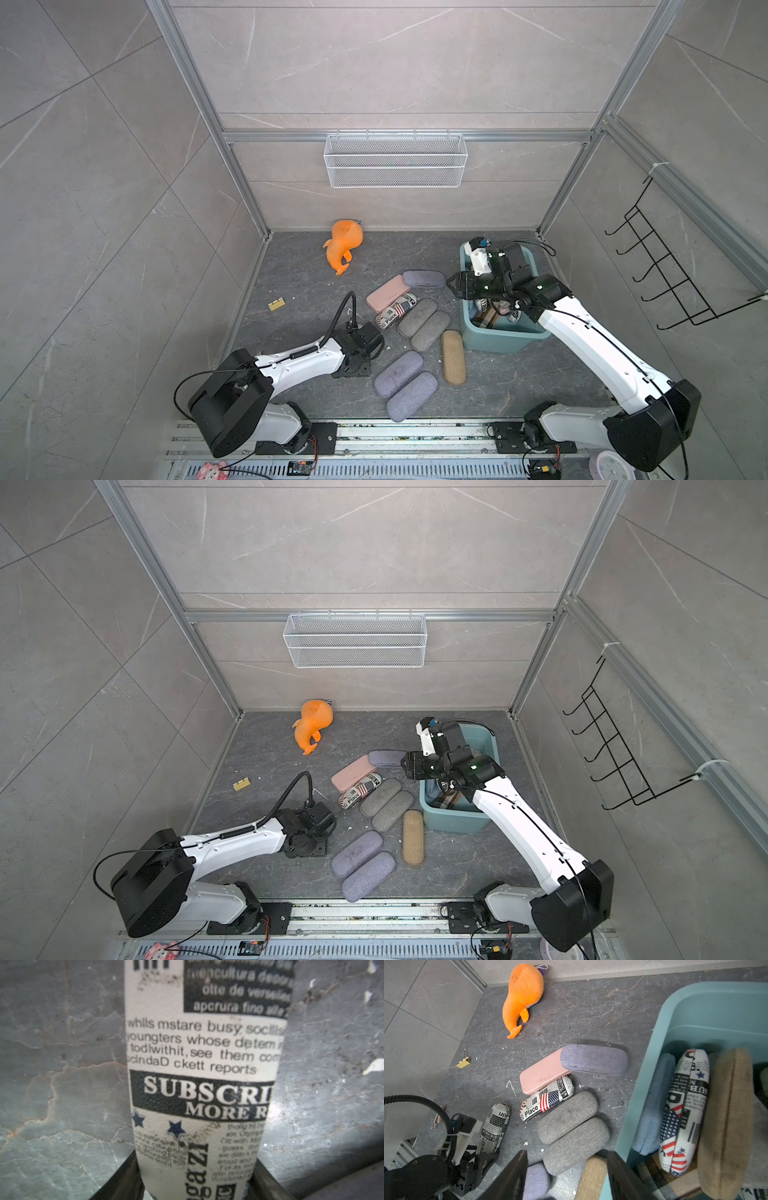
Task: Put the glasses cases into the storage boxes
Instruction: Pick up the glasses case at the center of the board.
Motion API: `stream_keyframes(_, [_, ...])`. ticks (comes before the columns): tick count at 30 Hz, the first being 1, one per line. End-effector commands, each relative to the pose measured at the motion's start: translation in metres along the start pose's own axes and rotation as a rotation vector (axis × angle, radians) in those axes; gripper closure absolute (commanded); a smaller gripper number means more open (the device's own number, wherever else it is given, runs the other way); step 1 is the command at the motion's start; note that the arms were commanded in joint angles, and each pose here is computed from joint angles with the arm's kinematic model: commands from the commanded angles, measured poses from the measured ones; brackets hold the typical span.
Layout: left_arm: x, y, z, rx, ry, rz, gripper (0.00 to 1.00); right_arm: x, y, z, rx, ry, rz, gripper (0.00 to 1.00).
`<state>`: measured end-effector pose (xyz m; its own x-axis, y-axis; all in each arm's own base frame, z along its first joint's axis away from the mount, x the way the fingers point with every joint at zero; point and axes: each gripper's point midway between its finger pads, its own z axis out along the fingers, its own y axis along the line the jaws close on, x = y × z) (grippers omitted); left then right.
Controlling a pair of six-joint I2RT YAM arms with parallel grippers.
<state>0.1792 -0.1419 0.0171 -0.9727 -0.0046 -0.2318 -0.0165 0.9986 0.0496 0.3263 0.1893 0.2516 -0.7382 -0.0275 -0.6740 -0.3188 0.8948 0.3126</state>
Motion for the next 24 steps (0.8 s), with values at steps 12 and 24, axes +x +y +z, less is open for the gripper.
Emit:
stream_keyframes(12, [-0.019,-0.002,0.015,-0.049,-0.018,-0.017,0.27,-0.022,0.012,-0.003,0.005,-0.033,-0.027,0.36])
stream_keyframes(24, [-0.066,-0.025,-0.049,0.115,-0.305,0.089,0.48,-0.012,0.040,0.005,-0.069,-0.018,-0.010,0.37])
